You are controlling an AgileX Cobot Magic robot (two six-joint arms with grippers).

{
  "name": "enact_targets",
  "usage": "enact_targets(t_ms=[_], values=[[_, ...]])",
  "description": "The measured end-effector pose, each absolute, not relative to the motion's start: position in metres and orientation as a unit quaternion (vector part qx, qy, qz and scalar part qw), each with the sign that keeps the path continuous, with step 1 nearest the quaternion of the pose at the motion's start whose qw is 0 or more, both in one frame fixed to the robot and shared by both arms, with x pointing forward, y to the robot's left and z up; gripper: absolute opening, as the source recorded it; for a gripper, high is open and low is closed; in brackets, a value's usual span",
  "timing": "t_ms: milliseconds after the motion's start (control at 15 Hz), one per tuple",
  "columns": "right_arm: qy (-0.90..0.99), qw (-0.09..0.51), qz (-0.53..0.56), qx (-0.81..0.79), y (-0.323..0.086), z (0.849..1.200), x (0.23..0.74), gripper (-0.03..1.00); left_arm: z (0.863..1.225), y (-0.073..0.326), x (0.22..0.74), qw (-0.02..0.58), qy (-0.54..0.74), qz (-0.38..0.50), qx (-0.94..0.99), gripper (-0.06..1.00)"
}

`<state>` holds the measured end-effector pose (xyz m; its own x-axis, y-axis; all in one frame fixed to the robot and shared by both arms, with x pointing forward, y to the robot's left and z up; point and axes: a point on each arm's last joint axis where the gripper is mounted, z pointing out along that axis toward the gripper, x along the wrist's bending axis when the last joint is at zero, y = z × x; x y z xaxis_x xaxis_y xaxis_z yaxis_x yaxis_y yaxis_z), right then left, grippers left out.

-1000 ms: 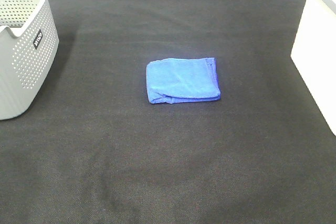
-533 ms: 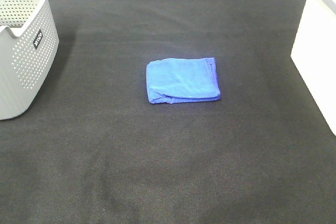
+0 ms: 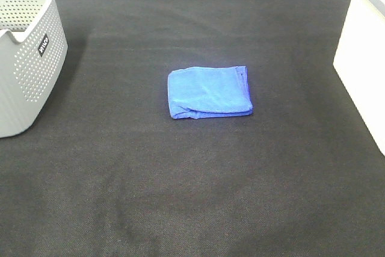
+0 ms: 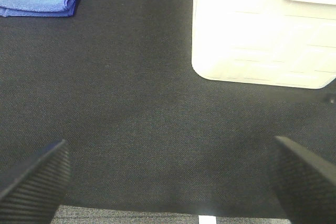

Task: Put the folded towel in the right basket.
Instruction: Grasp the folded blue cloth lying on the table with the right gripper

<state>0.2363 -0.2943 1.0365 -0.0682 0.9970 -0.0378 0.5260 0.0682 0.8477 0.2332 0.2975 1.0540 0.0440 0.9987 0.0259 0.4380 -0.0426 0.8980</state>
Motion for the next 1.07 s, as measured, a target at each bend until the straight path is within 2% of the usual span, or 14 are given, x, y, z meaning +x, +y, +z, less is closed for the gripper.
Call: enact_targets(t_ms=[733,867,1067], values=[[0.644,0.347,0.342,0.590,-0.295,1.039,0.236,0.98,1.054,0.297,0.233,0.375,0.582,0.374,0.618,0.99],[0.643,0.319,0.320,0.618,-0.296,1.059,0.250,0.98,1.054,0.297,0.233,0.375,0.582,0.374,0.618,0.99],[0.645,0.219,0.254,0.687,-0.296,1.106,0.308,0.98,1.054,0.297,0.233,0.375,0.582,0.374,0.618,0.99]])
